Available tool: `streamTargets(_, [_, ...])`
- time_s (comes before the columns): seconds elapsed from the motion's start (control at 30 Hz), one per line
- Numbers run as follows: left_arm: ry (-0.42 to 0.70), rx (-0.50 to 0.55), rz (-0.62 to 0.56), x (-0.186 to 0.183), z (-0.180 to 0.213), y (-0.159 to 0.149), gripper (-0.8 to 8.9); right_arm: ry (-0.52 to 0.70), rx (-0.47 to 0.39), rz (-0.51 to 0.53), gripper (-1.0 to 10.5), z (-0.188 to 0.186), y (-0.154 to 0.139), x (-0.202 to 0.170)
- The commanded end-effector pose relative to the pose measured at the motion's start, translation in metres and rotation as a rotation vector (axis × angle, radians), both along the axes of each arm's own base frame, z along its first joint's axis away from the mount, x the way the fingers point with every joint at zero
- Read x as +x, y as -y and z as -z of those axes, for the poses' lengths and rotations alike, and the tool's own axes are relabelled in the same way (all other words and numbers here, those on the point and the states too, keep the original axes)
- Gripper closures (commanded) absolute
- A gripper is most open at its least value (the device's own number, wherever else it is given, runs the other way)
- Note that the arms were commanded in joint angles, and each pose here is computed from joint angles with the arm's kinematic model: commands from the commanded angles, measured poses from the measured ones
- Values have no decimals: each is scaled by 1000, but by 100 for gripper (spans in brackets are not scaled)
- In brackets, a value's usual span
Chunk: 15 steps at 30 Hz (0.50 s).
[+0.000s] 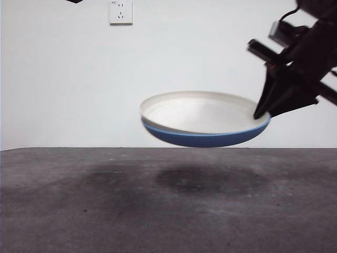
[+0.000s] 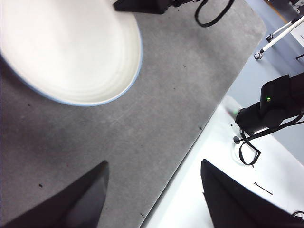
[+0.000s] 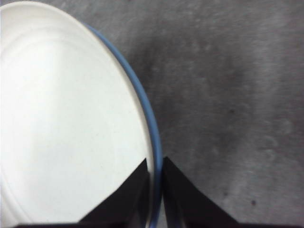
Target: Pick up the white plate, put it on the blue plate, put it on desk
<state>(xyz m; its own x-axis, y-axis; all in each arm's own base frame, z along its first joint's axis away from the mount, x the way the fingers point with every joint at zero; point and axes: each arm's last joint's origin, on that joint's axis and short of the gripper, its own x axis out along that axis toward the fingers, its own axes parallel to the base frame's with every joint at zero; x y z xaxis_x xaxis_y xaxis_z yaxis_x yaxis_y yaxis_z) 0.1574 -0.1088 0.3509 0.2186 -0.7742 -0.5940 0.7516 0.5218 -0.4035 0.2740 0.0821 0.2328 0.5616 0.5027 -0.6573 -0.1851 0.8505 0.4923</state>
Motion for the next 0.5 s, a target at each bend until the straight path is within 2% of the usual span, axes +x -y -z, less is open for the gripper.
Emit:
streamTargets(0.03, [16, -5, 15, 1, -3, 2, 502, -10, 8, 3, 935, 1, -13, 10])
streamTargets(0.3, [16, -5, 15, 1, -3, 2, 502, -46, -5, -39, 935, 15, -45, 35])
streamTargets(0.5, [15, -4, 15, 1, -3, 2, 502, -105, -23, -49, 935, 36, -56, 50])
